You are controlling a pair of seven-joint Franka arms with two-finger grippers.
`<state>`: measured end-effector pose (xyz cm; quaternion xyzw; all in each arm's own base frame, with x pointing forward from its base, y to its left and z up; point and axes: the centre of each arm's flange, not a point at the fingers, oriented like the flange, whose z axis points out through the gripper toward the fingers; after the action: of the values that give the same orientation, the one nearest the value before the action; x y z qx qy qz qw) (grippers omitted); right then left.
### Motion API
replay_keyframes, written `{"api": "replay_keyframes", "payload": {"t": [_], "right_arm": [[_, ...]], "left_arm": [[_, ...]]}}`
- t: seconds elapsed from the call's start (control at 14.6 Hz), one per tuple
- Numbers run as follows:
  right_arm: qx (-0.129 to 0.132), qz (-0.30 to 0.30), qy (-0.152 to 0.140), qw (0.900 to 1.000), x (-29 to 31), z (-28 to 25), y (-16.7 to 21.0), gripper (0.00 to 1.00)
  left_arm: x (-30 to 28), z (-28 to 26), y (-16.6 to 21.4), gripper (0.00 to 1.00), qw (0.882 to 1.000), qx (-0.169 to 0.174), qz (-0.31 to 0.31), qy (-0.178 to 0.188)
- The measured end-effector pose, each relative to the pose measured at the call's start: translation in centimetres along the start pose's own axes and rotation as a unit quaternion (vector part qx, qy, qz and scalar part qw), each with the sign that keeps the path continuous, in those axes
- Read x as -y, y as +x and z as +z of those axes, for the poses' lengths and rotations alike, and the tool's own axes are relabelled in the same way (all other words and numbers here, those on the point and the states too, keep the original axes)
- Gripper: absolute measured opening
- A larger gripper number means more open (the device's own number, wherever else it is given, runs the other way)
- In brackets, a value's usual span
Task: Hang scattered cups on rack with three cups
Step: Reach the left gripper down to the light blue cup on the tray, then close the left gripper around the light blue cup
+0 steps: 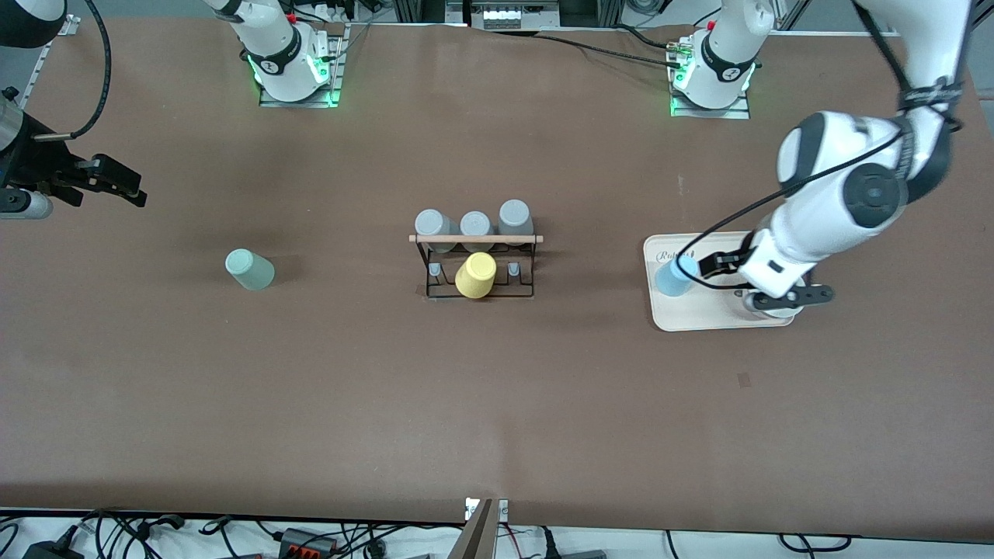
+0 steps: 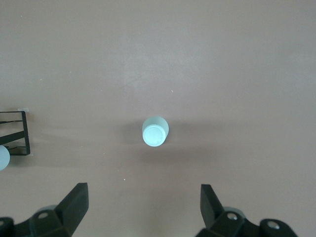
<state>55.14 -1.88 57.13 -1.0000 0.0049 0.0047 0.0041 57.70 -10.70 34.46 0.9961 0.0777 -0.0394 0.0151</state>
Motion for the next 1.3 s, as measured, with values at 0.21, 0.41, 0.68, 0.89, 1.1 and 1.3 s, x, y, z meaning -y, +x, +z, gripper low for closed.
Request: {"api": "replay_keyframes", "payload": {"t": [0.21,0.41,0.68,0.89,1.1,1.3], "right_arm": [[0.002,0.001,0.0,1.0,-0.1,0.2,0.1,1.0],[0.006,0.001,0.0,1.0,-0.1,0.7,0.3,1.0],[0.006,0.002,0.0,1.0,-0.2,0.7,0.3,1.0],[0.006,0.002,0.0,1.0,-0.2,0.7,0.3,1.0],[0.006,0.002,0.0,1.0,-0.2,0.7,0.3,1.0],[0.006,0.002,0.0,1.0,-0.2,0.7,0.3,1.0]], "left_arm": [[-0.2,4.8,-1.7,1.0,1.0,-0.013,-0.011,-0.005],[-1.1,8.2,-2.8,1.0,1.0,-0.015,-0.02,-0.009],[-1.2,10.9,-3.5,1.0,1.0,-0.011,-0.021,-0.01],[-1.1,11.4,-3.7,0.92,1.0,-0.008,-0.023,-0.009],[-1.1,11.5,-3.7,0.77,1.0,-0.006,-0.022,-0.008],[-1.1,11.5,-3.9,0.64,1.0,0.003,-0.022,-0.005]]}}
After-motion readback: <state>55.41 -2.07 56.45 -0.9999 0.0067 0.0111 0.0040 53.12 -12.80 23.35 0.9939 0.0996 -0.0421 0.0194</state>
